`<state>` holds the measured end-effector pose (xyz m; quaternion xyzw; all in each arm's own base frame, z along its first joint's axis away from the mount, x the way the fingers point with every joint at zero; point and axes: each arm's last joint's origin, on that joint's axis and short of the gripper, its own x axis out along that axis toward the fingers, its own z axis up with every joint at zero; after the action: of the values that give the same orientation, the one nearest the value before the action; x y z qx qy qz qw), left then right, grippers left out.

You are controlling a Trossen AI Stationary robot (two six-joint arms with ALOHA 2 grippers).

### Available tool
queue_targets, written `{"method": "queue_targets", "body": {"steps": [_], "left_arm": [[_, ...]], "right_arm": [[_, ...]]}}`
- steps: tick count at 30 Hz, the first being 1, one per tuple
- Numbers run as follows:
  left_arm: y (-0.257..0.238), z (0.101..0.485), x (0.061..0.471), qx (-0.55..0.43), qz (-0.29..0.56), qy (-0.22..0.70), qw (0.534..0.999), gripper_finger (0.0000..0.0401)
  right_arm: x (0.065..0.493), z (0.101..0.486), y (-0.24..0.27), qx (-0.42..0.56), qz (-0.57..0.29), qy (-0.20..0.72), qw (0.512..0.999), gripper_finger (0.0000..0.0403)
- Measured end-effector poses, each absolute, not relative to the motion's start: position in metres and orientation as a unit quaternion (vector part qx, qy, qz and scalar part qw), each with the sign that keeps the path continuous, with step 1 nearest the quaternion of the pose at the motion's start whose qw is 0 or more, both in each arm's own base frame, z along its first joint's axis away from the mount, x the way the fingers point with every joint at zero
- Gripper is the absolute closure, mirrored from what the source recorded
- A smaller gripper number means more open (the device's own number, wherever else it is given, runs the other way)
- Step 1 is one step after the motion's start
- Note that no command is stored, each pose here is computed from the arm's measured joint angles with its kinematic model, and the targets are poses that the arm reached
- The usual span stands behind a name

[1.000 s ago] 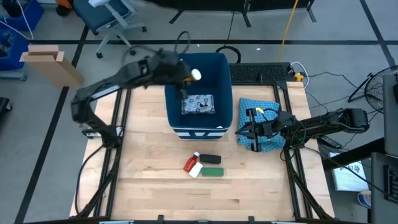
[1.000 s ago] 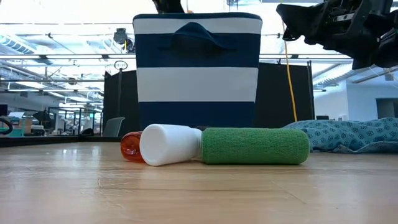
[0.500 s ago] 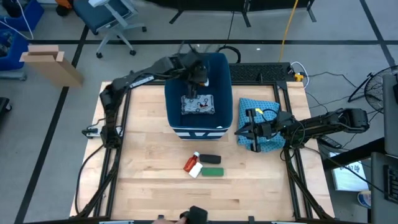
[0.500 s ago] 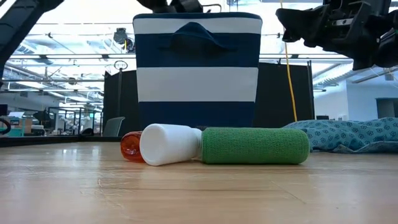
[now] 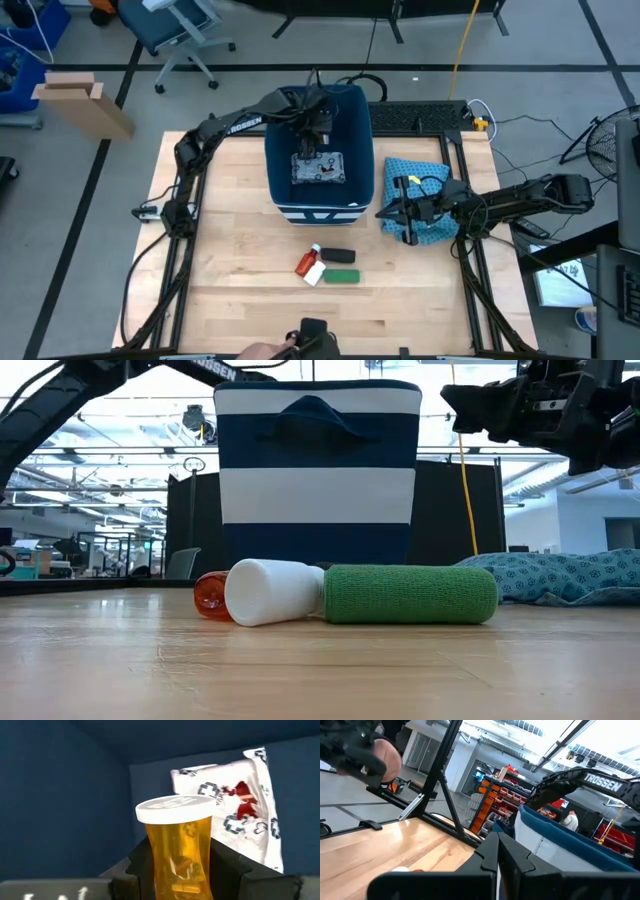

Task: Pick & place medical supplies in basket/bin
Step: Put the yellow pill bottle into the blue bin

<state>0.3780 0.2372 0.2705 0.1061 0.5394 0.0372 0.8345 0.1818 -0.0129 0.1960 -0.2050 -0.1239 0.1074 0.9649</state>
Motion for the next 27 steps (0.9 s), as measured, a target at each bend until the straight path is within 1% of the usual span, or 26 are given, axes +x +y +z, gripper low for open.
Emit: {"method": "queue_targets", "body": {"steps": [3, 7, 14, 20, 23, 27], "left_arm": [[0.241, 0.259, 0.379, 0.093, 0.028, 0.55, 0.83, 0.0261], [0.242, 0.231, 0.383, 0.088, 0.008, 0.576, 0.813, 0.0261], [0.246, 0.19, 0.387, 0.079, -0.002, 0.6, 0.796, 0.0261], [0.248, 0.184, 0.386, 0.073, 0.004, 0.6, 0.797, 0.0257], [0.247, 0.192, 0.385, 0.075, 0.021, 0.596, 0.799, 0.0229], [0.245, 0.219, 0.379, 0.095, 0.054, 0.58, 0.807, 0.0163]], "right_arm": [[0.182, 0.196, -0.013, -0.205, 0.108, -0.123, 0.965, 0.0403], [0.182, 0.195, -0.013, -0.208, 0.108, -0.117, 0.965, 0.0403], [0.182, 0.193, -0.013, -0.21, 0.109, -0.11, 0.965, 0.0403], [0.182, 0.193, -0.013, -0.221, 0.108, -0.112, 0.963, 0.0403], [0.182, 0.193, -0.013, -0.226, 0.107, -0.114, 0.962, 0.0403], [0.182, 0.194, -0.013, -0.226, 0.107, -0.115, 0.961, 0.0403]]}}
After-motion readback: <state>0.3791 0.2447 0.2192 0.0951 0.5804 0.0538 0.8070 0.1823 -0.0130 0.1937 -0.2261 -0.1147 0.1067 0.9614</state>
